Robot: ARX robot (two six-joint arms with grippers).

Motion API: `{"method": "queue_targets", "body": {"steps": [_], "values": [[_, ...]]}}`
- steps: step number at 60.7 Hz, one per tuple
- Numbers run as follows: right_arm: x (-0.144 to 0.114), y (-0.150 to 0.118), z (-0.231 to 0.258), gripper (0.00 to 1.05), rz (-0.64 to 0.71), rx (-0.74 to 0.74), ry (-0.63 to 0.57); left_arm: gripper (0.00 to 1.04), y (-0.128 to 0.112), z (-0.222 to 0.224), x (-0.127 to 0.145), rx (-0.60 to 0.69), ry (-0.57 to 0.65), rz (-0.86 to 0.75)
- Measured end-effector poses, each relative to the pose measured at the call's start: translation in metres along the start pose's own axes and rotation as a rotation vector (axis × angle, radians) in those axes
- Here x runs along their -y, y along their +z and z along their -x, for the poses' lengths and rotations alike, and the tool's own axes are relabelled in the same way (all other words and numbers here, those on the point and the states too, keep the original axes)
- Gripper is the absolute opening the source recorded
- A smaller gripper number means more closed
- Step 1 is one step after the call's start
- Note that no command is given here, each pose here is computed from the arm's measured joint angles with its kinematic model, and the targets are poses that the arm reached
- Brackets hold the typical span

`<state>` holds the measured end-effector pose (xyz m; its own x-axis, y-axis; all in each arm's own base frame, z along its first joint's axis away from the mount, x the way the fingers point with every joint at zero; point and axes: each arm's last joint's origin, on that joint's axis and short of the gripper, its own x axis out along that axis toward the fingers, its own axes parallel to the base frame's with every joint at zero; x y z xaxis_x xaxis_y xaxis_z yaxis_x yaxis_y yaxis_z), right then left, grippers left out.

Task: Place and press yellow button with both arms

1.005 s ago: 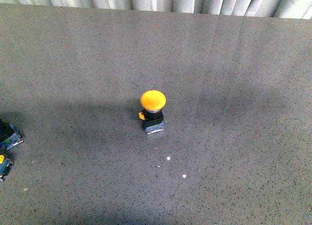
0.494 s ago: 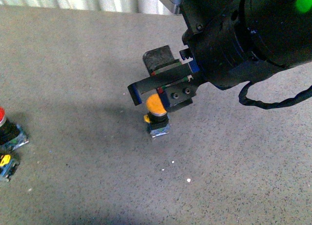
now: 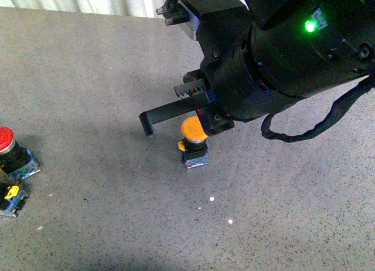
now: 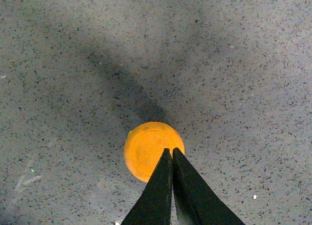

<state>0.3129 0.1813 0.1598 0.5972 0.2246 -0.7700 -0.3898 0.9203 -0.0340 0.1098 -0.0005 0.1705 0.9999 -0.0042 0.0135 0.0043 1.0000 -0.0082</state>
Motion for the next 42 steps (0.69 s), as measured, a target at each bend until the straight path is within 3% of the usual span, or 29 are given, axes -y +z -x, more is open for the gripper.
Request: {"method": "queue_targets", "body": {"steps": [42], "values": [[-0.007,-0.006,-0.015,0.01,-0.014,-0.054,0.043,0.01,-0.004,0.012,0.0,-0.018,0.001,0.0]]}}
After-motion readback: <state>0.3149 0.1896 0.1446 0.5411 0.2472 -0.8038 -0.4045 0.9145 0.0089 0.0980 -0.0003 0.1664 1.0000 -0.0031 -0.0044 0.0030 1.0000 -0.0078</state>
